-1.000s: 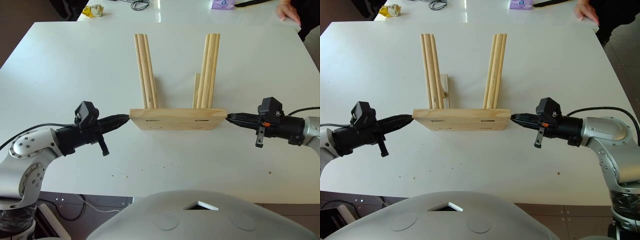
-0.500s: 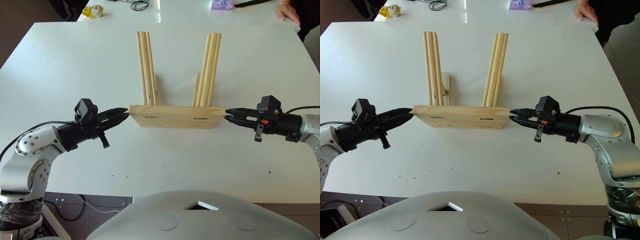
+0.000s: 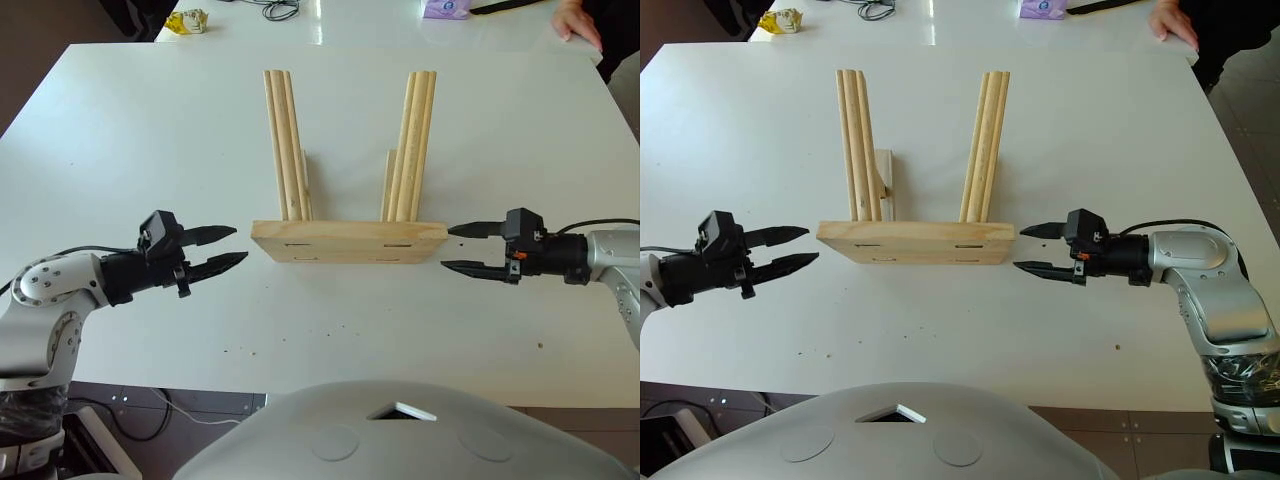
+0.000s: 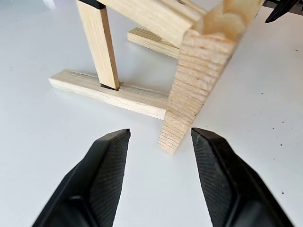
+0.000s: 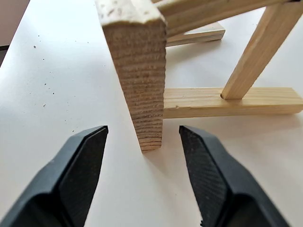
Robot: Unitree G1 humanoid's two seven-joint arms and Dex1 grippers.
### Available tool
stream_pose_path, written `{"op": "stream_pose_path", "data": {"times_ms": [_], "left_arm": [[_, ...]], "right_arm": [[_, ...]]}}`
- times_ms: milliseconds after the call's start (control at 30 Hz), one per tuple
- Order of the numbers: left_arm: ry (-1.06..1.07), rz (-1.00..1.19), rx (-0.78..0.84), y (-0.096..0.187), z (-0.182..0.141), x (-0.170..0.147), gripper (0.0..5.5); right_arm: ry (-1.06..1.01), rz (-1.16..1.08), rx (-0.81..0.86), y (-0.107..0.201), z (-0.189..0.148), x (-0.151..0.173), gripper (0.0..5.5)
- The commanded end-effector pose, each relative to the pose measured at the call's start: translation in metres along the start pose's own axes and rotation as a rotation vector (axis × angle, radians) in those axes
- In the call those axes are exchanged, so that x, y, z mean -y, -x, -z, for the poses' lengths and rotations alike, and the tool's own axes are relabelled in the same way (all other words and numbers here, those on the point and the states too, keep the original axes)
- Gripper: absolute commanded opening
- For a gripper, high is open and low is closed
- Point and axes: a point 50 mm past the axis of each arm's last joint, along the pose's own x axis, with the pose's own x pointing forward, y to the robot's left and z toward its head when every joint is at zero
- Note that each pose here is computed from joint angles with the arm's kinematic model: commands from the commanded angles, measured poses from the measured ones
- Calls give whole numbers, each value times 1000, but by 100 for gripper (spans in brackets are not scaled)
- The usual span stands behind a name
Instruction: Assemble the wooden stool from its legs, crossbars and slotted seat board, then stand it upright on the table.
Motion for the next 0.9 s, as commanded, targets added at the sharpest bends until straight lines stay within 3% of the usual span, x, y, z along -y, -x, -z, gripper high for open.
{"op": "stream_pose_path", "data": {"times_ms": [33, 200, 400, 900], "left_arm": [[-18, 47, -64, -8, 12, -5, 240], [-46, 117, -139, -31, 32, -7, 240], [-102, 154, -159, -46, 40, -11, 330], [-211, 224, -118, -79, 32, -18, 333]], "right_arm": [[7, -23, -21, -8, 5, 4, 314], [24, -65, -55, -27, 18, 11, 314], [32, -80, -63, -36, 21, 24, 317], [46, -135, -48, -63, 24, 31, 317]]}}
